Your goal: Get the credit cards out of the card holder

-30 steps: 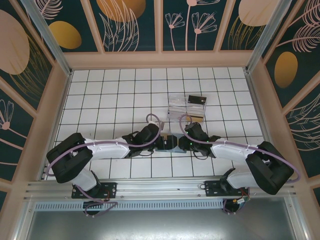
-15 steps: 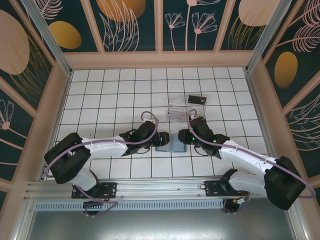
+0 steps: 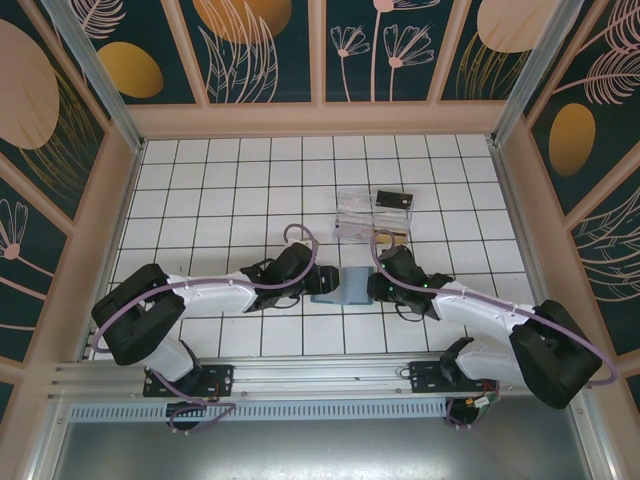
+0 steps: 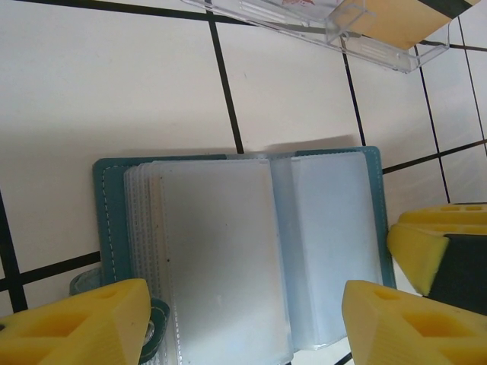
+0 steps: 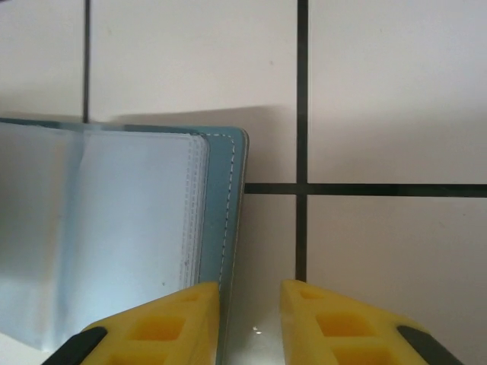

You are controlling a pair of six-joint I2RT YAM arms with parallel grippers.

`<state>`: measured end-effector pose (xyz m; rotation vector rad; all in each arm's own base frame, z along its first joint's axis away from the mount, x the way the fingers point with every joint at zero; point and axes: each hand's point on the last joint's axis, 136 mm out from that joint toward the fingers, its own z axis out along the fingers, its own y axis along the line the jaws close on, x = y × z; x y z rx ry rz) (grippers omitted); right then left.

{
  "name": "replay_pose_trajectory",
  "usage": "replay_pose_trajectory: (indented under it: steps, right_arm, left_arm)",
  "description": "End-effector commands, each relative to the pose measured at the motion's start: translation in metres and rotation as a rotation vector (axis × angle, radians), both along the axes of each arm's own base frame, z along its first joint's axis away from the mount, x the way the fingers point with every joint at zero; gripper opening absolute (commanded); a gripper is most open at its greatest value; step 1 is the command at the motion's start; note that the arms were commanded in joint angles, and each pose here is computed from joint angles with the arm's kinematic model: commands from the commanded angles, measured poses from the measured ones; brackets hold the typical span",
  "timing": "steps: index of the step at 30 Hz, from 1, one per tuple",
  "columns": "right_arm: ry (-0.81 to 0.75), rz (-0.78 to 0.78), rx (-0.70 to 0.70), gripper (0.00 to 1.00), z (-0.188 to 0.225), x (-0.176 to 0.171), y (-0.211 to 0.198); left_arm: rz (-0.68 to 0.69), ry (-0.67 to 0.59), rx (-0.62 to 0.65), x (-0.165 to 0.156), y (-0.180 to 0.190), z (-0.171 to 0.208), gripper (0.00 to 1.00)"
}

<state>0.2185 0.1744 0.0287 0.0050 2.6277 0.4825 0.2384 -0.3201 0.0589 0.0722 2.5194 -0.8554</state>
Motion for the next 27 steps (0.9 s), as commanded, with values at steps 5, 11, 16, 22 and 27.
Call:
replay_pose_trajectory:
  steps: [5, 11, 16, 22, 27]
  right_arm:
    - [0.015, 0.015, 0.026, 0.21, -0.01, 0.003, 0.008]
    - [0.024, 0.018, 0.026, 0.18, -0.013, 0.002, 0.009]
    - [0.026, 0.017, 0.031, 0.18, -0.013, 0.001, 0.009]
    - [0.027, 0.016, 0.032, 0.18, -0.013, 0.0, 0.008]
    - [0.034, 0.015, 0.036, 0.18, -0.015, -0.001, 0.009]
  left_arm:
    - [-0.028, -0.017, -0.015, 0.001, -0.004, 0.005, 0.67]
    - [-0.028, 0.011, 0.014, -0.002, -0.003, -0.009, 0.67]
    - [-0.041, 0.035, 0.014, -0.004, -0.006, -0.018, 0.66]
    - [-0.06, 0.043, -0.01, -0.006, -0.011, -0.018, 0.66]
    - [-0.085, 0.053, -0.039, -0.008, -0.019, -0.018, 0.66]
